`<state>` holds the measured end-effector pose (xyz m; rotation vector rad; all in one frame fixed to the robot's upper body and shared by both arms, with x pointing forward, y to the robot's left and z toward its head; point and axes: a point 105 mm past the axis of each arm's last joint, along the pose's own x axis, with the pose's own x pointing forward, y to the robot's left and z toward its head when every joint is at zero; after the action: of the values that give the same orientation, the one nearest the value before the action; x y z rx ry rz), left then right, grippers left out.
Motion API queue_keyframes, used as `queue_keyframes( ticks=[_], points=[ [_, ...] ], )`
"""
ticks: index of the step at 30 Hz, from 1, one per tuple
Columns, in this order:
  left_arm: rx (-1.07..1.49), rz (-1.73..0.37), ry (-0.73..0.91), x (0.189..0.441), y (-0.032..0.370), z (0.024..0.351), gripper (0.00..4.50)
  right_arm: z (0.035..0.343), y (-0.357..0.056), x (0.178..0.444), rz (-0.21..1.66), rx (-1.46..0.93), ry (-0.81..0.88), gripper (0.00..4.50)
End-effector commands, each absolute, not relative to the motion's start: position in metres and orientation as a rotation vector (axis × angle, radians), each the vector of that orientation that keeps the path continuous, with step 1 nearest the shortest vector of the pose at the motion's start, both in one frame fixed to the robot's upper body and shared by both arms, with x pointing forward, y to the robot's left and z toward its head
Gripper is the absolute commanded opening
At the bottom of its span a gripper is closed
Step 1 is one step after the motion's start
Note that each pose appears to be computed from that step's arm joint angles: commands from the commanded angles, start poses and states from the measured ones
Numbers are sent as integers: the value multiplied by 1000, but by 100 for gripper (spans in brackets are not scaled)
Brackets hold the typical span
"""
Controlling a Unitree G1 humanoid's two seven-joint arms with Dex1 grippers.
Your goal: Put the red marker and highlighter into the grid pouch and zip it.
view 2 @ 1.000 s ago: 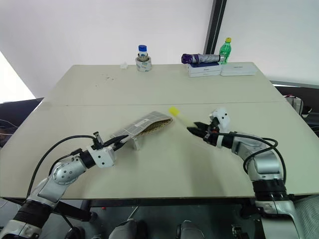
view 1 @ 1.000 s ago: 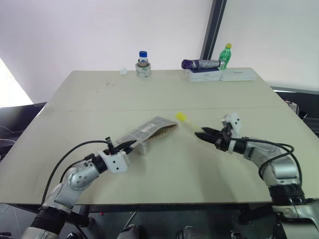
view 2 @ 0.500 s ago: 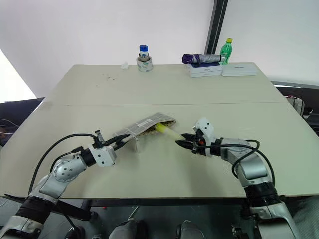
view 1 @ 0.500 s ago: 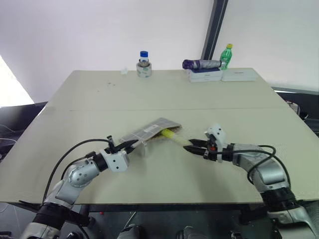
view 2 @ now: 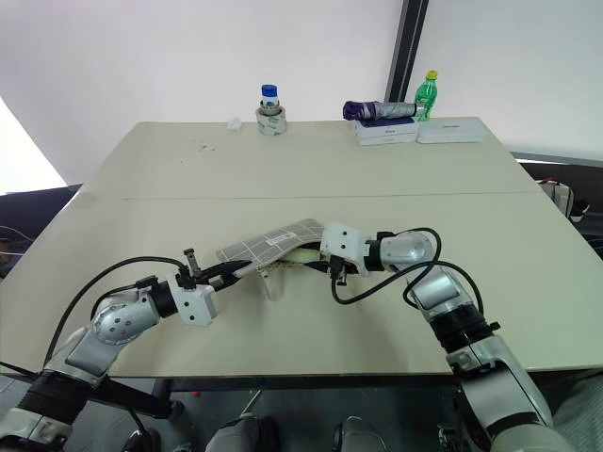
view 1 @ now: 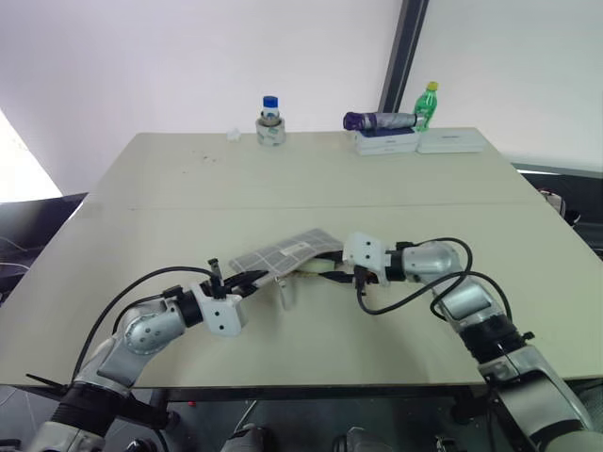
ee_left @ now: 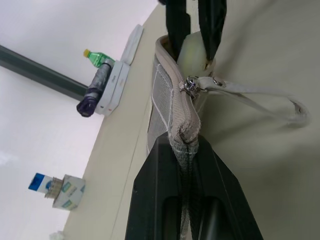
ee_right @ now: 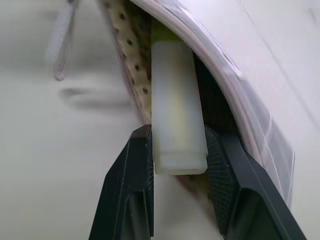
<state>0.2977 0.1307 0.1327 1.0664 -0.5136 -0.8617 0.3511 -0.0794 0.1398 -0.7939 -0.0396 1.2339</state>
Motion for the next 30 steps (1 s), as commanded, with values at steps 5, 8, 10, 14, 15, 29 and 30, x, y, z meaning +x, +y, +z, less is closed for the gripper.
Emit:
queue_keyframes(
  ticks=[5,8,10,14,15,29,30],
  points=[
    [1085,-830,-539,298,143,143,0,149,-55,354,1267,-943,-247,86],
    [1067,-838,-547,295,138,143,0,157,-58,361,1234,-948,-284,136],
    [1057,-838,-545,295,137,142,0,160,-61,362,1215,-968,-312,234],
    [997,-792,-519,299,139,140,0,172,-77,358,1177,-838,-297,445],
    [984,-771,-512,301,140,141,0,173,-81,354,1198,-776,-258,445],
    [953,-757,-512,313,129,142,0,120,-94,285,1257,-59,260,445],
    [961,-762,-512,313,128,142,0,113,-90,282,1251,-32,268,445]
  ],
)
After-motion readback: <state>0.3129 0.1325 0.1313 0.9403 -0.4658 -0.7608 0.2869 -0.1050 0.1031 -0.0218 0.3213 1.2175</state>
